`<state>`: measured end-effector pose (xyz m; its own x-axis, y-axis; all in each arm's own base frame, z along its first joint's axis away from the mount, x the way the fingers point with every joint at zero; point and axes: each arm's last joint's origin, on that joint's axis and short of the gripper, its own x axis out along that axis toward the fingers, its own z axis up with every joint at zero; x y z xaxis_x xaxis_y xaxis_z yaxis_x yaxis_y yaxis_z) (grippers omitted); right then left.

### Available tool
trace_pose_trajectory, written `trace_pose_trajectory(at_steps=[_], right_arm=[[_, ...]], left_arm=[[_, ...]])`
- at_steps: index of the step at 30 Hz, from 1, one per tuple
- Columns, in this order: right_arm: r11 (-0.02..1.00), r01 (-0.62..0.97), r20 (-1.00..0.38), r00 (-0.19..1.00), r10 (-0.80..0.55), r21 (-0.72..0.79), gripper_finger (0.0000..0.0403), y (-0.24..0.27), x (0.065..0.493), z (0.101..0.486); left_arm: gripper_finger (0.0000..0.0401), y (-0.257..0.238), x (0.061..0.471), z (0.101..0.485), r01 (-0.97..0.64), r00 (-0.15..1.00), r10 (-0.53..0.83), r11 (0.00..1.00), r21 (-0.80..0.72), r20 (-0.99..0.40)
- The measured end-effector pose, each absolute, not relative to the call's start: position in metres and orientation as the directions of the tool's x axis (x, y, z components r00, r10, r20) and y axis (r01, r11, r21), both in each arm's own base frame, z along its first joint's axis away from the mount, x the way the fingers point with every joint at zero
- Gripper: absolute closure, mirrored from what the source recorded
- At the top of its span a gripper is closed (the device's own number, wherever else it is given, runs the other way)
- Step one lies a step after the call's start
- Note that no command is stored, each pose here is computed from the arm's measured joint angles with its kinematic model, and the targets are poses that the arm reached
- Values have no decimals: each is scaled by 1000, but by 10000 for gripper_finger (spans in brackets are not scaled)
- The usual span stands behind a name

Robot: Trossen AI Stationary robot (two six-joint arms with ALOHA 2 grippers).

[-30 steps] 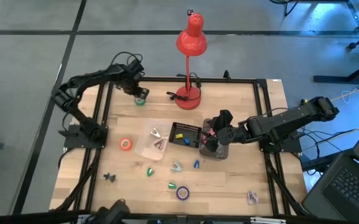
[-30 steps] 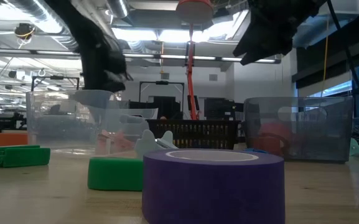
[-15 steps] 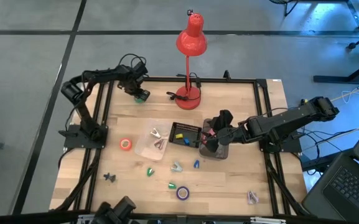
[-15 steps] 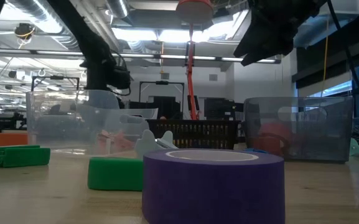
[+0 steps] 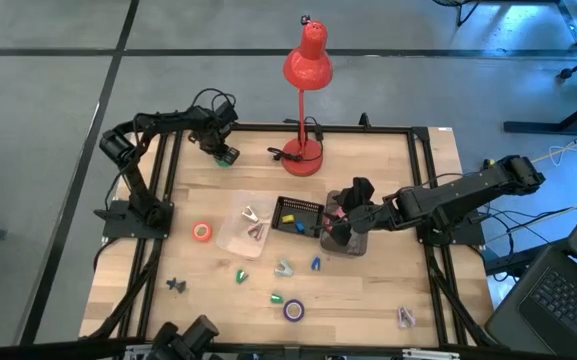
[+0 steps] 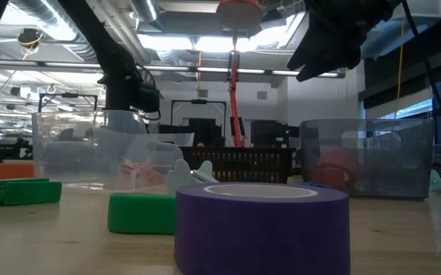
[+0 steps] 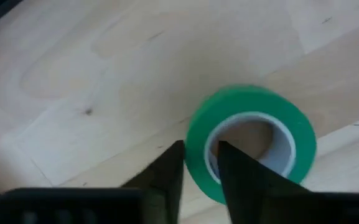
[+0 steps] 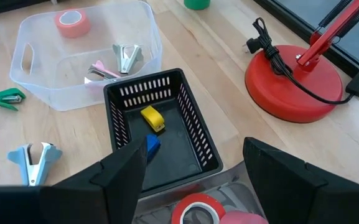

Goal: Pick and place Stapler, Stapler remover, tape
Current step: Put the green tape into the black bin

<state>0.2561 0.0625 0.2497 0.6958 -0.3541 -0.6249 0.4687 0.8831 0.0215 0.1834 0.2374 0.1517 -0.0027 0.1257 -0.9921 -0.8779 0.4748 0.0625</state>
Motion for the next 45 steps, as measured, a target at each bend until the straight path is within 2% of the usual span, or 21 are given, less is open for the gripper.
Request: trace_pose_trajectory(at_steps=[2, 3, 7, 12, 15, 19, 22, 26, 30, 34, 38, 45], right_arm=[[884, 467, -626, 696, -352, 23, 134, 63, 256, 250], [884, 467, -626, 696, -352, 22, 134, 63, 256, 250], [884, 467, -626, 696, -352, 22, 134, 63, 256, 250], [884, 467, -628, 693, -353, 19, 134, 62, 256, 249], [885, 466, -628, 694, -353, 18, 134, 62, 256, 249], [889, 456, -606, 716, -345, 33, 134, 63, 258, 252], [905, 422, -583, 750, -314, 56, 134, 66, 261, 255], [933, 354, -541, 799, -262, 70, 134, 77, 263, 260], [957, 282, -481, 849, -217, 67, 134, 87, 265, 266], [971, 226, -429, 886, -173, 76, 134, 94, 267, 272], [977, 193, -403, 904, -141, 91, 134, 98, 274, 270], [997, 70, -289, 956, -56, 39, 135, 107, 296, 266]], left_arm=[[367, 237, 183, 152, -870, -3, 126, 489, 64, -992], [375, 237, 183, 152, -866, -2, 127, 496, 66, -992], [375, 235, 181, 166, -848, 18, 163, 525, 71, -987], [375, 224, 173, 215, -845, 140, 312, 533, 51, -940], [375, 210, 167, 249, -850, 279, 405, 526, -27, -871], [375, 179, 173, 277, -740, 580, 468, 644, -193, -667], [375, 154, 181, 283, -582, 779, 428, 765, -277, -458], [375, 119, 191, 274, -361, 928, 297, 868, -341, -224], [375, 84, 201, 260, -165, 986, 155, 920, -355, -57], [375, 48, 210, 251, -58, 997, 72, 952, -302, 36], [375, 17, 218, 246, -75, 996, 83, 981, -181, 34], [375, -19, 225, 236, -199, 980, 199, 980, 4, 5]])
